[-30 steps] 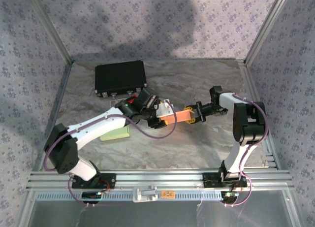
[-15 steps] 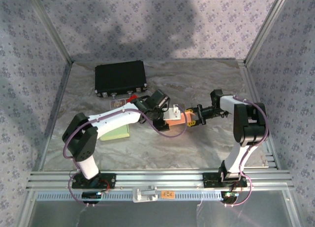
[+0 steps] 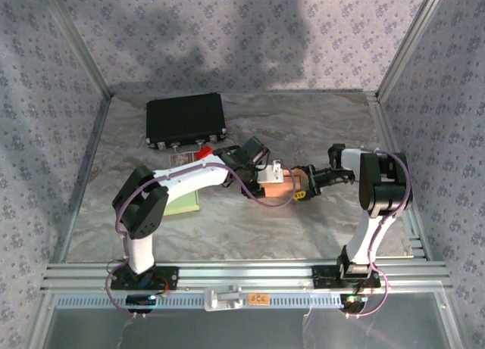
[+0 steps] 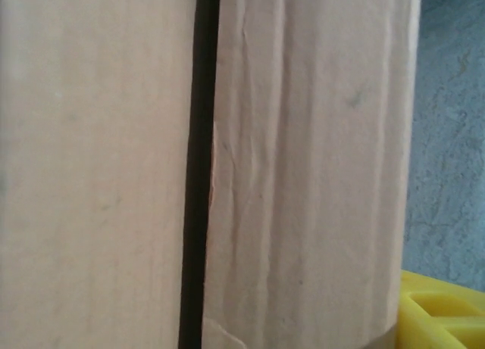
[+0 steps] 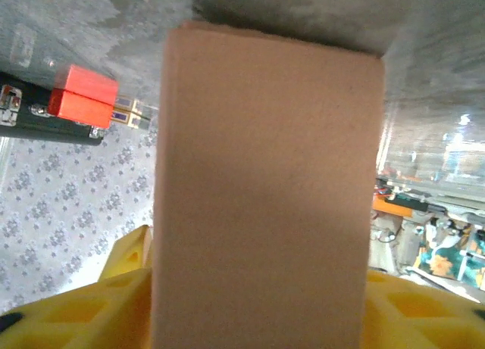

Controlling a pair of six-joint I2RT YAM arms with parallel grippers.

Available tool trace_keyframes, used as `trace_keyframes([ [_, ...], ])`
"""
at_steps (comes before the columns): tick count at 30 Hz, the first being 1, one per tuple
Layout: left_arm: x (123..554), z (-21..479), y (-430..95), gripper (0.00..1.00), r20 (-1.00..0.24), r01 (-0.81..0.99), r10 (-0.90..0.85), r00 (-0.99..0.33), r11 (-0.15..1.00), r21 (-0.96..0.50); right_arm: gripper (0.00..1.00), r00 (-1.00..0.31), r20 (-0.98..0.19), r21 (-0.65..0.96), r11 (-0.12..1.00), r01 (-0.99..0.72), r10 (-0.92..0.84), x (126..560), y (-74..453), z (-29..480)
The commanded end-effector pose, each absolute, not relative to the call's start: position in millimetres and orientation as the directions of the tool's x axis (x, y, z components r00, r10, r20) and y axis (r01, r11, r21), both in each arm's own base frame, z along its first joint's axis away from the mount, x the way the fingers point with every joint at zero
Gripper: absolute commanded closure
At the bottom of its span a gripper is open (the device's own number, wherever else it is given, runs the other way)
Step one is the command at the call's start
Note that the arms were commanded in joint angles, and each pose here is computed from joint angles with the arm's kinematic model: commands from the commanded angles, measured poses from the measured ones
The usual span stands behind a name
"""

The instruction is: Fold the paper box

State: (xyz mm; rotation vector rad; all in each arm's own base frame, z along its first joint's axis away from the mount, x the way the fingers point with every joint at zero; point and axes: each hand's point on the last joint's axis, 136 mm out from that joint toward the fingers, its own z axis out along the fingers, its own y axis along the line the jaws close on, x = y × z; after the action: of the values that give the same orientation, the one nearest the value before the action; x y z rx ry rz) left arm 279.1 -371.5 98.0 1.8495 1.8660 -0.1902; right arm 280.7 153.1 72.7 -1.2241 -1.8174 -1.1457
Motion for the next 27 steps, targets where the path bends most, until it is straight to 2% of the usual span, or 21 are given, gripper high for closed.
trace_keyframes([
  [1, 280, 105, -378, 0.34, -0.453, 0.972, 0.890, 0.050, 0.061, 0.228, 0.31, -0.328, 0.854, 0.277, 0.182, 0.944, 0.403, 276, 139, 74],
  [5, 277, 107, -381, 0.37, -0.462, 0.977, 0.886, 0.050, 0.054, 0.208, 0.28, -0.395, 0.793, 0.331, 0.217, 0.918, 0.463, 282, 119, 93],
  [9, 276, 109, -383, 0.38, -0.468, 0.978, 0.883, 0.043, 0.058, 0.199, 0.27, -0.498, 0.641, 0.426, 0.269, 0.864, 0.584, 293, 87, 124],
  [11, 276, 112, -384, 0.39, -0.474, 0.979, 0.880, 0.041, 0.060, 0.195, 0.28, -0.558, 0.513, 0.481, 0.321, 0.816, 0.652, 297, 68, 140],
  [14, 277, 113, -385, 0.42, -0.480, 0.979, 0.877, 0.031, 0.070, 0.190, 0.36, -0.699, 0.168, 0.537, 0.530, 0.656, 0.695, 306, 40, 177],
  [17, 276, 116, -387, 0.42, -0.490, 0.981, 0.871, 0.024, 0.074, 0.179, 0.46, -0.805, -0.154, 0.445, 0.767, 0.462, 0.573, 299, 34, 197],
  [20, 274, 118, -389, 0.43, -0.500, 0.983, 0.865, 0.028, 0.068, 0.172, 0.51, -0.840, -0.339, 0.330, 0.889, 0.316, 0.425, 288, 38, 198],
  [24, 271, 119, -389, 0.45, -0.502, 0.985, 0.864, 0.033, 0.058, 0.164, 0.50, -0.853, -0.456, 0.302, 0.946, 0.118, 0.252, 280, 54, 190],
  [27, 269, 119, -389, 0.48, -0.504, 0.987, 0.863, 0.033, 0.053, 0.154, 0.50, -0.858, -0.489, 0.271, 0.962, 0.026, 0.161, 282, 58, 187],
])
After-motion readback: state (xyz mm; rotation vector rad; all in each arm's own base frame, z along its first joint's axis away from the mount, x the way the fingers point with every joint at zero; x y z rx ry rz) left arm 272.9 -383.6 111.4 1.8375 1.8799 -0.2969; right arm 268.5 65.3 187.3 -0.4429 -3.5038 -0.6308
